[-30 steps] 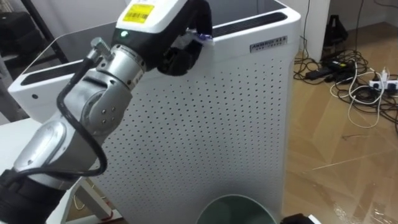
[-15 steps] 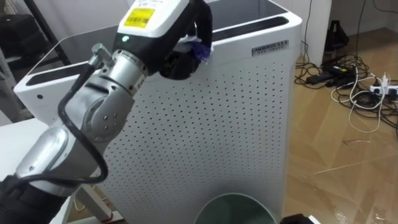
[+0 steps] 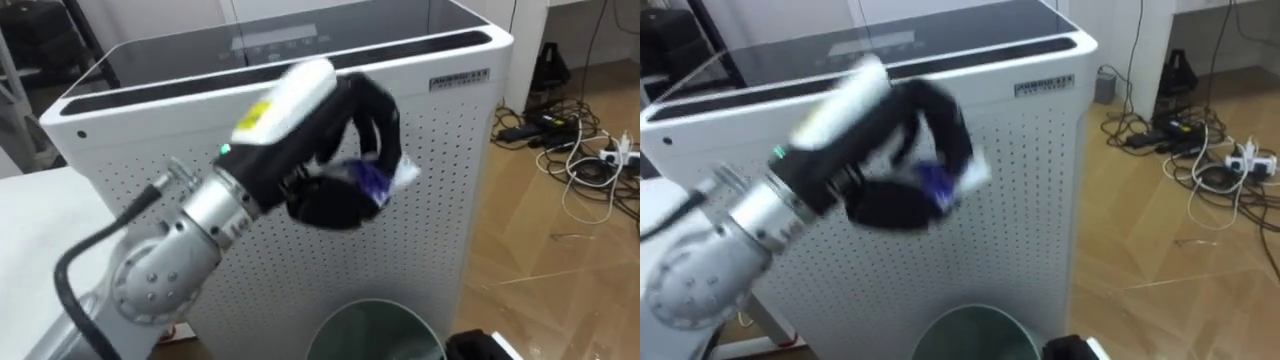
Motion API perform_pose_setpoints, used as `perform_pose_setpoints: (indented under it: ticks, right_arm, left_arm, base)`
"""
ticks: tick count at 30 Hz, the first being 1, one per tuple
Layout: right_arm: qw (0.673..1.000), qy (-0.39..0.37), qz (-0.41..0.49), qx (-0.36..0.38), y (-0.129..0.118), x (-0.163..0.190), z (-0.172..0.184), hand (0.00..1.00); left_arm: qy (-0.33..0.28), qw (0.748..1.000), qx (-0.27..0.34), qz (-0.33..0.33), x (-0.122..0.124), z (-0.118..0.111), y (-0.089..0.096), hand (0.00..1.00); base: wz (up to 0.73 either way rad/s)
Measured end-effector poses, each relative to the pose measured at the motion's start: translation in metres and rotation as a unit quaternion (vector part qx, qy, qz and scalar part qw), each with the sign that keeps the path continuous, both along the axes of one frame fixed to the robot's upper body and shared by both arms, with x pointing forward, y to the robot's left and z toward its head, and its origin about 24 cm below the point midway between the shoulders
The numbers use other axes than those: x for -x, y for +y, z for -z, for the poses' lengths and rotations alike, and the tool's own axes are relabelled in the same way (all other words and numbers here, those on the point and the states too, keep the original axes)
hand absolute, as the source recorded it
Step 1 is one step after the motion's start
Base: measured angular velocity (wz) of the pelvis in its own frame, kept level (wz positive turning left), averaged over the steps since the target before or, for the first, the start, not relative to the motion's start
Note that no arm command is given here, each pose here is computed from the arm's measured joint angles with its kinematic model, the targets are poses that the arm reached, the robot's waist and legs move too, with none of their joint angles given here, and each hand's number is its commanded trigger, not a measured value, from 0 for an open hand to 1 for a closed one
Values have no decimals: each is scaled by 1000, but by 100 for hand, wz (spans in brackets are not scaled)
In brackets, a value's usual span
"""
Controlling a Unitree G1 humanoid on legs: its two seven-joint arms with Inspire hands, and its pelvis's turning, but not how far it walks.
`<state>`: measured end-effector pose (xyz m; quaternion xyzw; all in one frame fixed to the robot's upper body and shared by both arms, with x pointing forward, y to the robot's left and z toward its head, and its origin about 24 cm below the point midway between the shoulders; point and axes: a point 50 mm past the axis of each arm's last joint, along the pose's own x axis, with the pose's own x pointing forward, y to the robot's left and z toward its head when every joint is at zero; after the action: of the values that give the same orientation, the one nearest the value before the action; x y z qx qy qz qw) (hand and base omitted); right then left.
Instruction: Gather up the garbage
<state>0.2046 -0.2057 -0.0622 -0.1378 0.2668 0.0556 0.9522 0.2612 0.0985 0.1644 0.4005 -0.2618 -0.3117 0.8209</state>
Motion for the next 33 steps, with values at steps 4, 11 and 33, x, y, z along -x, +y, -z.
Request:
perform_pose_setpoints:
  ticks: [4, 11, 33]
  right_arm:
    - [1000, -9, 6, 5, 0, -4, -2, 100]
    - [1000, -11, 15, 6, 0, -4, -2, 100]
    - [1000, -20, 12, 18, -8, -7, -9, 100]
  left_arm:
    - [33, 999, 20, 29, 2, 1, -1, 100]
    - [52, 996, 38, 59, 5, 0, -3, 100]
    - [86, 995, 55, -8, 9, 30, 24, 100]
  base:
    - [8]
    - [0]
    - [-1]
